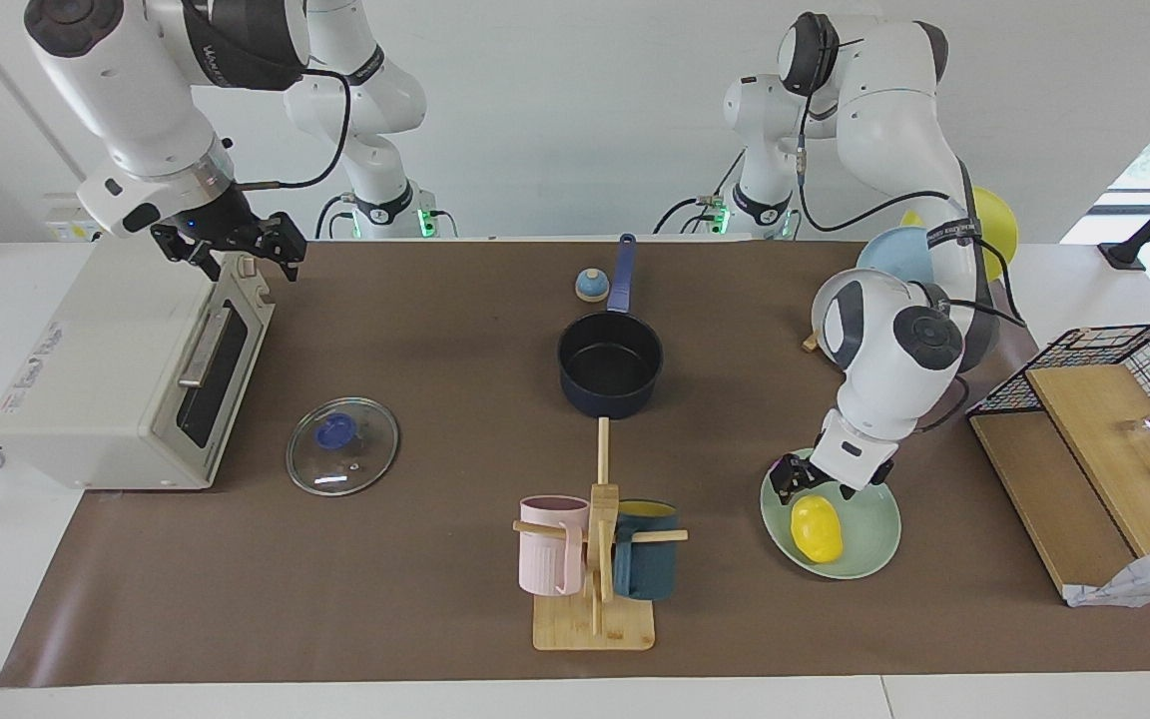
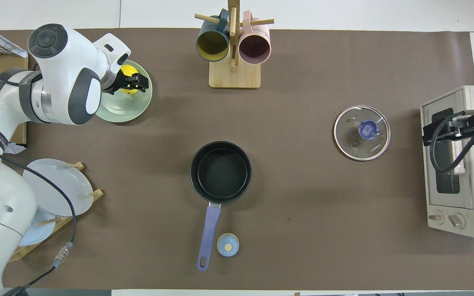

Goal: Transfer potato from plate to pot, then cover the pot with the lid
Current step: 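Grasp the potato with the left gripper while the right gripper reaches the lid, then carry the potato with the left gripper over the black saucepan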

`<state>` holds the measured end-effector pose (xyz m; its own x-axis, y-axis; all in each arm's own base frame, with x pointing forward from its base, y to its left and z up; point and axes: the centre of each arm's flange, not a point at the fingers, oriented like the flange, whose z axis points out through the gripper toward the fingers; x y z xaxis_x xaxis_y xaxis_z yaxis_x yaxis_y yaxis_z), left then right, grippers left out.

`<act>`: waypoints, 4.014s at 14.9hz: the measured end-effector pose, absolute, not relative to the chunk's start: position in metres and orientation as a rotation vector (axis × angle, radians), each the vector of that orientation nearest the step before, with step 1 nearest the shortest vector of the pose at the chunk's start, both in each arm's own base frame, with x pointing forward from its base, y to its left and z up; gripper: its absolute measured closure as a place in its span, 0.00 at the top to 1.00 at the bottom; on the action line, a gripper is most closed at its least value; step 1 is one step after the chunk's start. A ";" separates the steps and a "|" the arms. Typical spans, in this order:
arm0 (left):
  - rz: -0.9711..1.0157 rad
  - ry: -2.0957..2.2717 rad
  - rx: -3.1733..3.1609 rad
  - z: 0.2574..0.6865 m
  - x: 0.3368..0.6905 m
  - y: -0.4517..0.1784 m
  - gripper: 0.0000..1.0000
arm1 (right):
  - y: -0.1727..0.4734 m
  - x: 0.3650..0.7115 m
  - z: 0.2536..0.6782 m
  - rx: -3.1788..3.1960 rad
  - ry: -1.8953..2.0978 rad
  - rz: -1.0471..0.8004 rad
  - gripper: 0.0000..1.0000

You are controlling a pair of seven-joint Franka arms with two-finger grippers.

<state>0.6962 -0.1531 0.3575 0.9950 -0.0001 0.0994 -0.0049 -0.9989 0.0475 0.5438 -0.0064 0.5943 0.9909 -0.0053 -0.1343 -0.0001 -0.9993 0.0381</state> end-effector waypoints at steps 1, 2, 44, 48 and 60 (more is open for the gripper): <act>0.153 -0.003 3.090 0.357 0.696 -0.154 1.00 | -0.006 0.544 0.594 3.097 -0.004 -0.209 1.00; 0.153 0.002 3.090 0.357 0.696 -0.154 1.00 | -0.006 0.544 0.594 3.097 -0.004 -0.209 1.00; 0.102 0.089 3.000 0.494 0.675 -0.169 0.60 | 0.028 0.580 0.383 3.107 0.437 0.109 1.00; -0.006 0.123 3.014 0.541 0.597 -0.261 0.60 | 0.024 0.587 0.346 3.102 0.502 0.078 1.00; 0.105 0.063 2.985 0.404 0.472 -0.364 0.60 | 0.010 0.596 0.320 3.075 0.670 0.084 1.00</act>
<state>0.4719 -0.3636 0.4043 0.9967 0.0471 0.0665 0.0363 -0.9872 0.1552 0.5956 0.0102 0.3201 0.9081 0.4154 0.0535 0.4157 -0.9095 0.0045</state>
